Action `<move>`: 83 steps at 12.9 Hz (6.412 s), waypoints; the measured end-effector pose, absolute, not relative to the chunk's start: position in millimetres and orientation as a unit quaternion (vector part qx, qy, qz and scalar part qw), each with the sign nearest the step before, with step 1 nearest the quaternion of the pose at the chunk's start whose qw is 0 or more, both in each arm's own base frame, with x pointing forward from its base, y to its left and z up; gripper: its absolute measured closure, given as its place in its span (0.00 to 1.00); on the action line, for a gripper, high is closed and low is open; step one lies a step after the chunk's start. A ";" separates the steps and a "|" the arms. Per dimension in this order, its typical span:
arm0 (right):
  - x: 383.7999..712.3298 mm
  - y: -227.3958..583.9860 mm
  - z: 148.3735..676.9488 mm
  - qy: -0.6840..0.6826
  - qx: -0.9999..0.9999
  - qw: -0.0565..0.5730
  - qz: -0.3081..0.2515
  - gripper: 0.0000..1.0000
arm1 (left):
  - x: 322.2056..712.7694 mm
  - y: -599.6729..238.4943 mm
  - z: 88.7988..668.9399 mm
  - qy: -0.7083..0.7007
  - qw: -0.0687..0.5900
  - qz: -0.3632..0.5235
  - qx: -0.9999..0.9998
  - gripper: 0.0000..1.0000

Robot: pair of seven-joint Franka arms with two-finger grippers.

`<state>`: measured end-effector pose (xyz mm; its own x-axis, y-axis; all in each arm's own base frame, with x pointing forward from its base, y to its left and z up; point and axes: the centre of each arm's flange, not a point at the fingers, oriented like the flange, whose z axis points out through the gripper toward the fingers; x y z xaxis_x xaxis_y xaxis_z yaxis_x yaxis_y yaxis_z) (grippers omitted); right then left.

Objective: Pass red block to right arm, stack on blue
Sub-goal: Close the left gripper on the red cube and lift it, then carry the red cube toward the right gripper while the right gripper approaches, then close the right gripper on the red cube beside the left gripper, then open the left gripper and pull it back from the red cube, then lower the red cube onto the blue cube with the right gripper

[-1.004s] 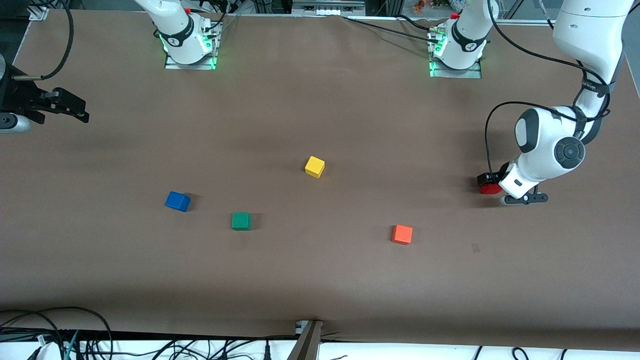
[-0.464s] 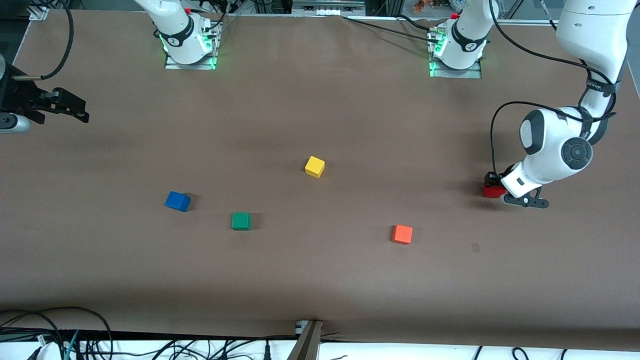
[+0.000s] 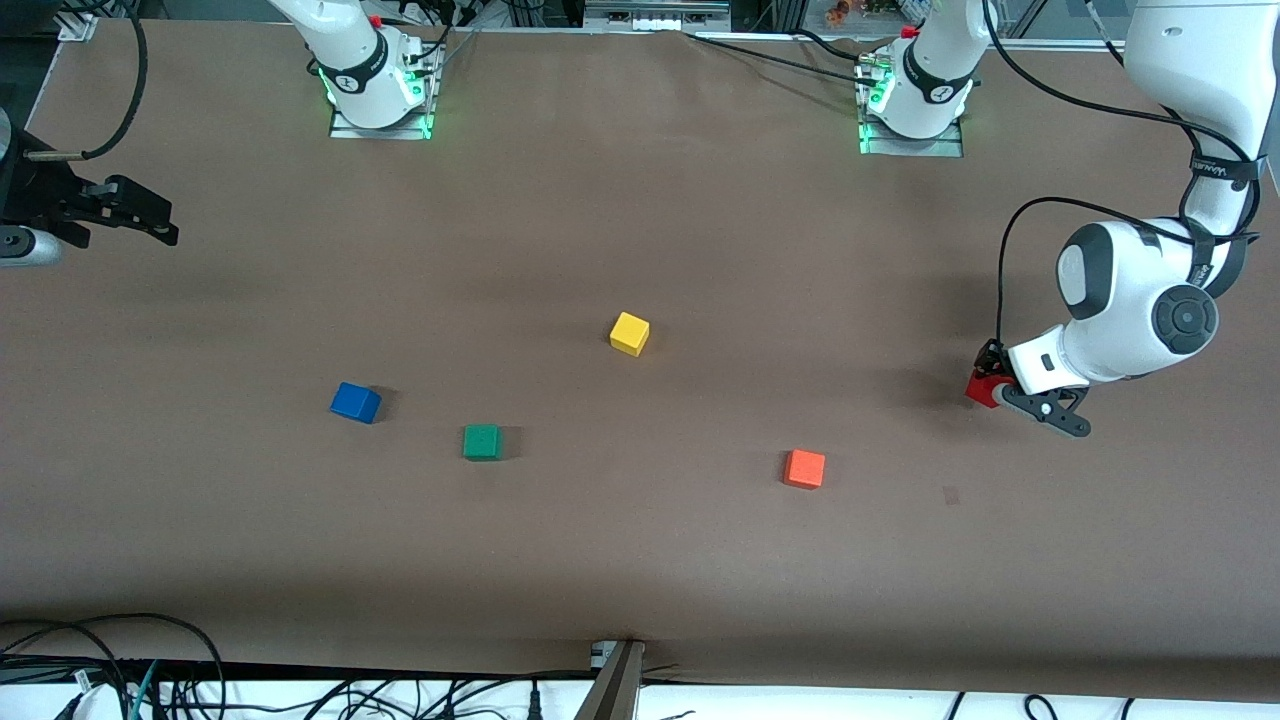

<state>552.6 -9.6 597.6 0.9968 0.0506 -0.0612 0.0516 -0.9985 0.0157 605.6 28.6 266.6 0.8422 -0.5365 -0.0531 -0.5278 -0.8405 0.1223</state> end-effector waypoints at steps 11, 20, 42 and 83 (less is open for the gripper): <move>551.7 -10.6 596.9 0.024 0.999 0.005 -0.034 0.00 | 592.2 -144.1 291.7 -0.509 0.417 0.193 0.728 0.44; 583.0 -15.0 515.9 -0.071 0.958 -0.252 -0.115 0.00 | 586.2 -391.7 328.5 -0.397 0.644 0.369 0.540 0.44; 606.4 60.9 442.2 -0.223 0.785 -0.480 -0.323 0.00 | 533.3 -562.3 350.1 -0.365 0.613 0.379 0.590 0.44; 605.7 97.0 349.6 0.037 0.991 -0.073 -0.102 0.44 | 701.2 -256.8 414.7 -0.528 0.477 0.293 0.639 0.00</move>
